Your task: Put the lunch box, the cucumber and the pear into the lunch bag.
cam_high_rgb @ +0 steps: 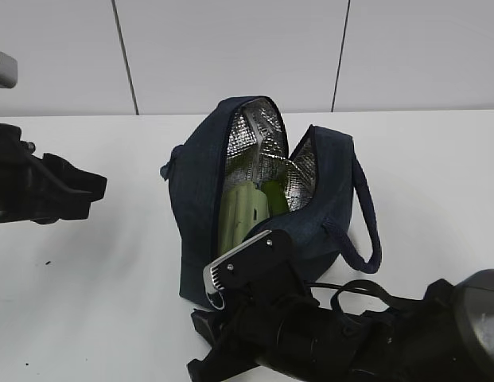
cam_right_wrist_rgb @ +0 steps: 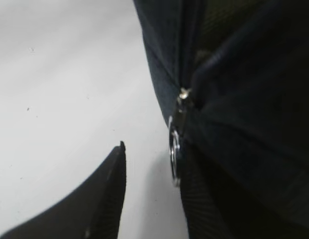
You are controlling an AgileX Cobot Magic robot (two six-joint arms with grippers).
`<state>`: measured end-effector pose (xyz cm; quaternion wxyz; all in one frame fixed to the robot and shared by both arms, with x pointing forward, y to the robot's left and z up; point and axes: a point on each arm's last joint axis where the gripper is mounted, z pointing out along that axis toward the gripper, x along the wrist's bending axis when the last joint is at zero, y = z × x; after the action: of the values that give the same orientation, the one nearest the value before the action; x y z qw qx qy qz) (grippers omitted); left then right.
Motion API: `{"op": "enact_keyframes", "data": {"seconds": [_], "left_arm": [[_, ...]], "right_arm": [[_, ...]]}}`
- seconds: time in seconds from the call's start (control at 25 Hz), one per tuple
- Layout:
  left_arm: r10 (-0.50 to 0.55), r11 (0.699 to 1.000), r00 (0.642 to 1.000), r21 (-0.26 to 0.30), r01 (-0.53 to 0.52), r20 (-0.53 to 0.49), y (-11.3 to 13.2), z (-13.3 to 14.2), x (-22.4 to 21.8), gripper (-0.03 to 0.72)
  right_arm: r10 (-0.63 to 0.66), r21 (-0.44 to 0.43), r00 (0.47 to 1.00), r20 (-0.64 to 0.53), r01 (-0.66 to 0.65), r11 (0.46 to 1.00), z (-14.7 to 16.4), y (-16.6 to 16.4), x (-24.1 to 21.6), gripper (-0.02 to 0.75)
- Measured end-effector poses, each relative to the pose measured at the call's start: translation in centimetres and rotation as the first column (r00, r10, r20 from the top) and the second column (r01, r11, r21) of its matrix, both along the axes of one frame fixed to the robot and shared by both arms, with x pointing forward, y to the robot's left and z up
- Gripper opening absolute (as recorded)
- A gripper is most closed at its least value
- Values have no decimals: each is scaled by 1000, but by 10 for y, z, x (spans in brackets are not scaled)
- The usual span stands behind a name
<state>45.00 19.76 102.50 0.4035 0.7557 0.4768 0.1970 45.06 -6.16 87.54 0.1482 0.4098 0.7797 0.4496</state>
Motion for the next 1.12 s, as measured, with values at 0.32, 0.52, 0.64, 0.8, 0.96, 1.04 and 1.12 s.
{"op": "enact_keyframes", "data": {"seconds": [0.32, 0.52, 0.64, 0.8, 0.96, 1.04, 1.12], "left_arm": [[0, 1000, 1000, -1, 0, 0, 0, 0, 0, 256], [0, 1000, 1000, -1, 0, -1, 0, 0, 0, 256], [0, 1000, 1000, -1, 0, -1, 0, 0, 0, 256], [0, 1000, 1000, -1, 0, -1, 0, 0, 0, 256], [0, 1000, 1000, -1, 0, -2, 0, 0, 0, 256], [0, 1000, 1000, -1, 0, -2, 0, 0, 0, 256], [0, 1000, 1000, -1, 0, -2, 0, 0, 0, 256]], "right_arm": [[-12, 14, 1000, 6, 12, 1000, 1, 0, 1, 299], [-38, 27, 999, 7, 38, 999, 2, 0, 3, 253], [-47, 32, 999, 7, 47, 998, 2, -1, 3, 188], [-61, 49, 998, 18, 60, 997, 4, -1, 4, 145], [-89, 57, 996, 10, 88, 994, 4, -2, 5, 131], [-95, 59, 995, 9, 94, 994, 4, -2, 5, 112], [-98, 59, 995, 8, 98, 993, 4, -2, 5, 82]]}}
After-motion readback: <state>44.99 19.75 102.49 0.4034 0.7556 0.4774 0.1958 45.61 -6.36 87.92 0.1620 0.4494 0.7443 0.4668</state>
